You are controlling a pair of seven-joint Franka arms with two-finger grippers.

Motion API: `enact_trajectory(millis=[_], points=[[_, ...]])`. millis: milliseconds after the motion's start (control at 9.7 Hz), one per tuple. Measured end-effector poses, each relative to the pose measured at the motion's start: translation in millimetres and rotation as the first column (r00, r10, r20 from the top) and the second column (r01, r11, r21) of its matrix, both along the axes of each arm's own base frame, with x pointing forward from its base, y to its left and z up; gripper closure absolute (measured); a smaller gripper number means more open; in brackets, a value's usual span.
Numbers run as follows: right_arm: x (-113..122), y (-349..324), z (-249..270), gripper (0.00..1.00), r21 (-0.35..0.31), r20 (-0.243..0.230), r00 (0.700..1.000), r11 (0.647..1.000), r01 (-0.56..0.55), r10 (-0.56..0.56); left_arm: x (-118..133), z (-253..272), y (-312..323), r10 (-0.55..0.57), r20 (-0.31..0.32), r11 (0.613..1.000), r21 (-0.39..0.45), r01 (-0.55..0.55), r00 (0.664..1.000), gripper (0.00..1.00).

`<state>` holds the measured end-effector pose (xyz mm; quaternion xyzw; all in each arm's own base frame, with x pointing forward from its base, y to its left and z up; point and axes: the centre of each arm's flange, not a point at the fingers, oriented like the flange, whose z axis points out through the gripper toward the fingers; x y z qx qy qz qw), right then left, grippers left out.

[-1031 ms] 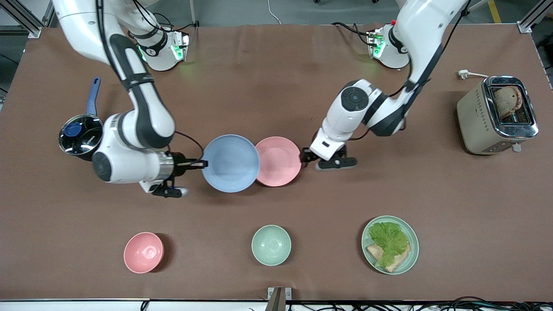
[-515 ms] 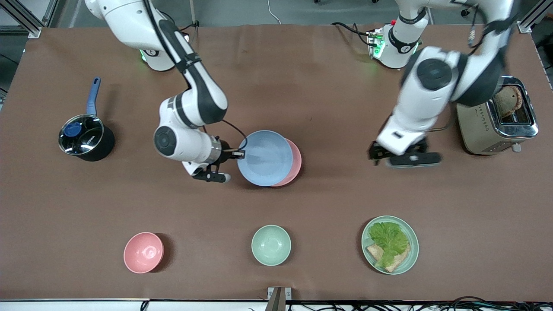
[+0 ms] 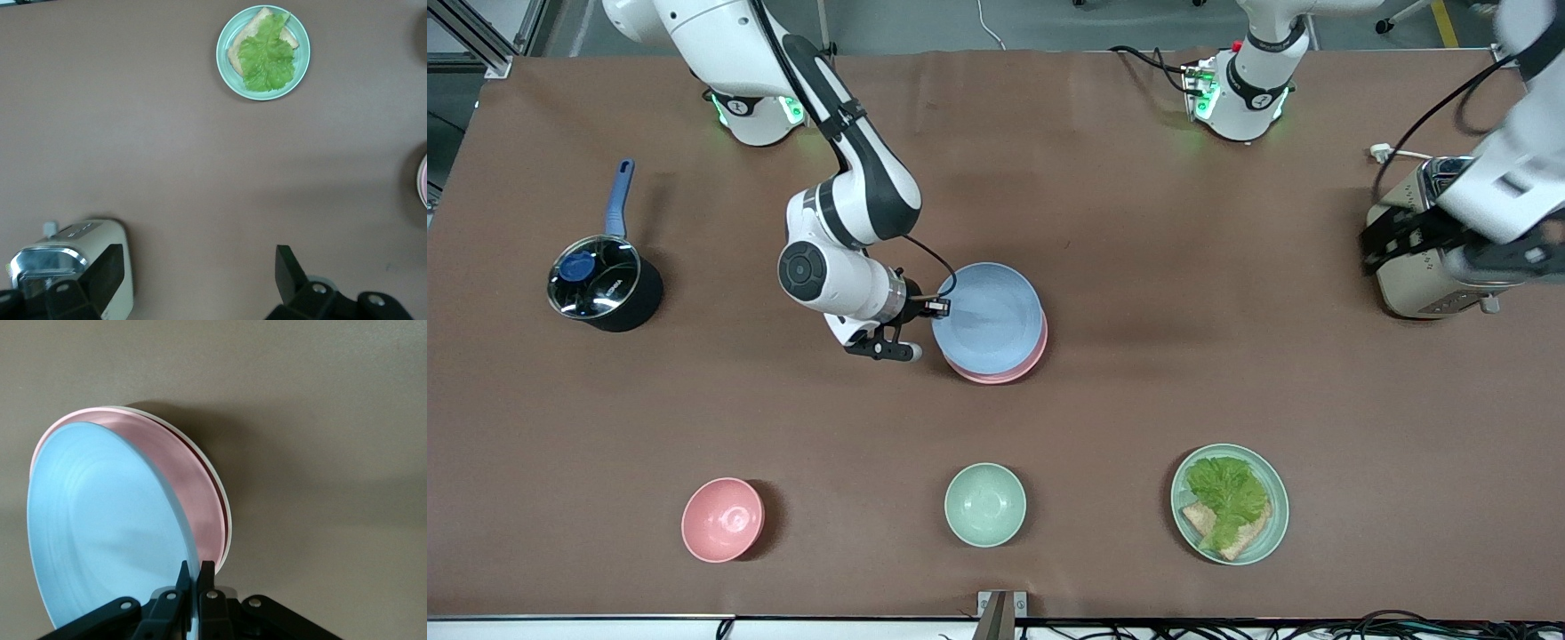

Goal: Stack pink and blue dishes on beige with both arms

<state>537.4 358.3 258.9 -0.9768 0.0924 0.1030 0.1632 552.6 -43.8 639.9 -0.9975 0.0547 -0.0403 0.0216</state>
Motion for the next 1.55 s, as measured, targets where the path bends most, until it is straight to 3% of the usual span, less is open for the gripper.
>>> enact_trajectory(millis=[206,412,619,825,1031,1237,1546], points=[[-4.7,4.1,-3.7,0.86,-0.006,0.001,1.000,1.000,0.008,-0.008,-24.8,46.6,15.1,0.014,0.001,1.000,-0.002,-0.014,1.000,0.00],[-1.7,3.6,1.6,0.56,-0.027,0.002,0.997,0.997,0.077,-0.077,-38.6,62.8,18.1,0.019,0.018,1.000,-0.002,-0.019,1.000,0.00],[27.1,-28.7,49.3,0.26,-0.094,0.109,0.991,0.992,0.081,-0.071,-33.1,59.4,18.4,0.020,0.013,1.000,-0.002,-0.020,1.000,0.00],[54.6,-92.0,137.0,0.00,-0.212,0.152,0.988,0.975,0.062,-0.030,-25.5,55.0,18.4,0.021,0.006,1.000,-0.008,-0.021,1.000,0.00],[65.9,-159.2,220.2,0.00,-0.319,0.178,0.983,0.943,0.093,-0.037,-26.2,52.4,29.3,0.044,-0.020,0.998,-0.039,-0.045,0.999,0.00],[76.6,-222.2,266.7,0.00,-0.325,0.243,0.964,0.928,0.185,-0.107,-27.1,51.5,38.4,0.061,-0.032,0.997,-0.052,-0.063,0.998,0.00],[86.0,-351.1,304.8,0.00,-0.301,0.292,0.952,0.936,0.182,-0.092,-26.9,51.1,37.0,0.061,-0.033,0.997,-0.052,-0.063,0.998,0.00]])
